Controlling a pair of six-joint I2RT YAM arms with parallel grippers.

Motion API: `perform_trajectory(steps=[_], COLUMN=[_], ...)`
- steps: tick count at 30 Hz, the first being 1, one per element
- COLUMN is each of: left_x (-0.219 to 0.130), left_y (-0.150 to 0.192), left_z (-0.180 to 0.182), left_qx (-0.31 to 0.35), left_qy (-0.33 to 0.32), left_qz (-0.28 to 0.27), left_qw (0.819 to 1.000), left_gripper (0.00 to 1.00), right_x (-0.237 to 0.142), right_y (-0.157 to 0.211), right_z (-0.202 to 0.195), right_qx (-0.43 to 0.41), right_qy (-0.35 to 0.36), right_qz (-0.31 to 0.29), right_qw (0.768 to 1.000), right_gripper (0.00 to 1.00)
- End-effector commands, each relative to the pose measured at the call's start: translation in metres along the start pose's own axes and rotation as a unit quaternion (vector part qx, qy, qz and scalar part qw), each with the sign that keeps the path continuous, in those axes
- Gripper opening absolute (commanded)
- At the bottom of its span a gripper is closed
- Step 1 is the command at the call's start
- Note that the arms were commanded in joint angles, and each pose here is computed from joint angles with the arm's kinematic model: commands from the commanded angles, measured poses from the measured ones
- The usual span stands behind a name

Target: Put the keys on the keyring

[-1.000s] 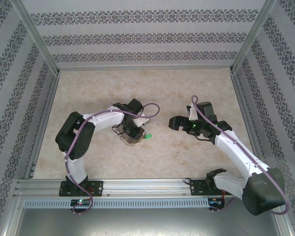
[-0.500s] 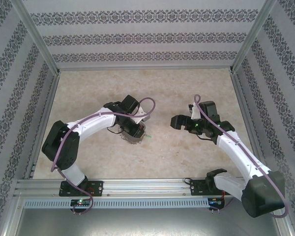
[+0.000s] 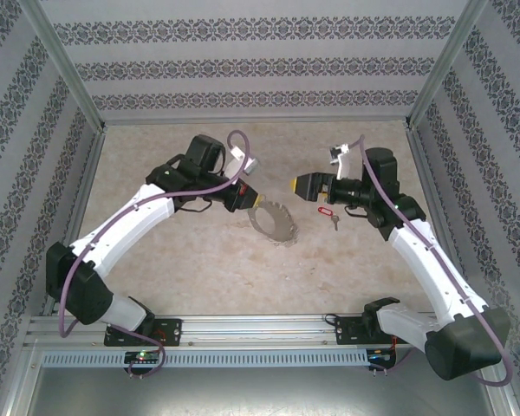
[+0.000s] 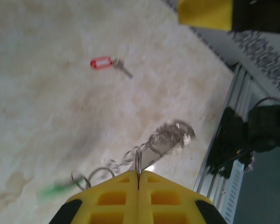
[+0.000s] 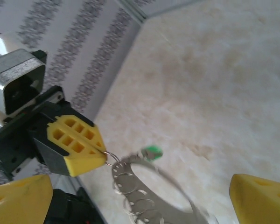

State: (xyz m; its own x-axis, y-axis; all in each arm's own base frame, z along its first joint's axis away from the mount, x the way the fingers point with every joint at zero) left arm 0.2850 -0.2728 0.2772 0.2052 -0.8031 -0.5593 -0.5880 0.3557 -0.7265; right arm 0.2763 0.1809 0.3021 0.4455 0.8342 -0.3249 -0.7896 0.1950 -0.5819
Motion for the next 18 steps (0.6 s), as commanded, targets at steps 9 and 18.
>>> perform_trajectory(steps=[9,18], left_x=[-0.064,-0.083], left_y=[-0.096,-0.114], left_z=[-0.039,-0.057], left_qx=[0.079,0.113], left_qy=[0.026,0.052], left_qz=[-0.14,-0.153], left_qw=[0.987,0.98], left_gripper=[0.0,0.0], right_x=[-0.012,-0.017], right_y=[-0.046,-0.059], right_z=[0.103,0.121], right_qx=[-0.112,-0.148], right_qy=[-0.128,-0.131], right_qz=[0.003,-0.009], right_qw=[0.985,0.98], right_gripper=[0.89,0.7])
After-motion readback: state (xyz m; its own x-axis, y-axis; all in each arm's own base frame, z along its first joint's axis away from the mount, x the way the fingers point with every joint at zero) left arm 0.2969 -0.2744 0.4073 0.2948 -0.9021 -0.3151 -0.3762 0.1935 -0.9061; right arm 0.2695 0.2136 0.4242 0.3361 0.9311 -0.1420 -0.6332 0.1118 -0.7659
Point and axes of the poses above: each hand's point on the last joint's axis, 136 mm out from that joint toward the fingers, its own x axis out along the fingers, its own z axis along the line the jaws close on, y = z × x, the point moved 2 cm from there along -x, back along the fingers, and after that the axes turned 4 degrees about x, right-handed, at the moved point
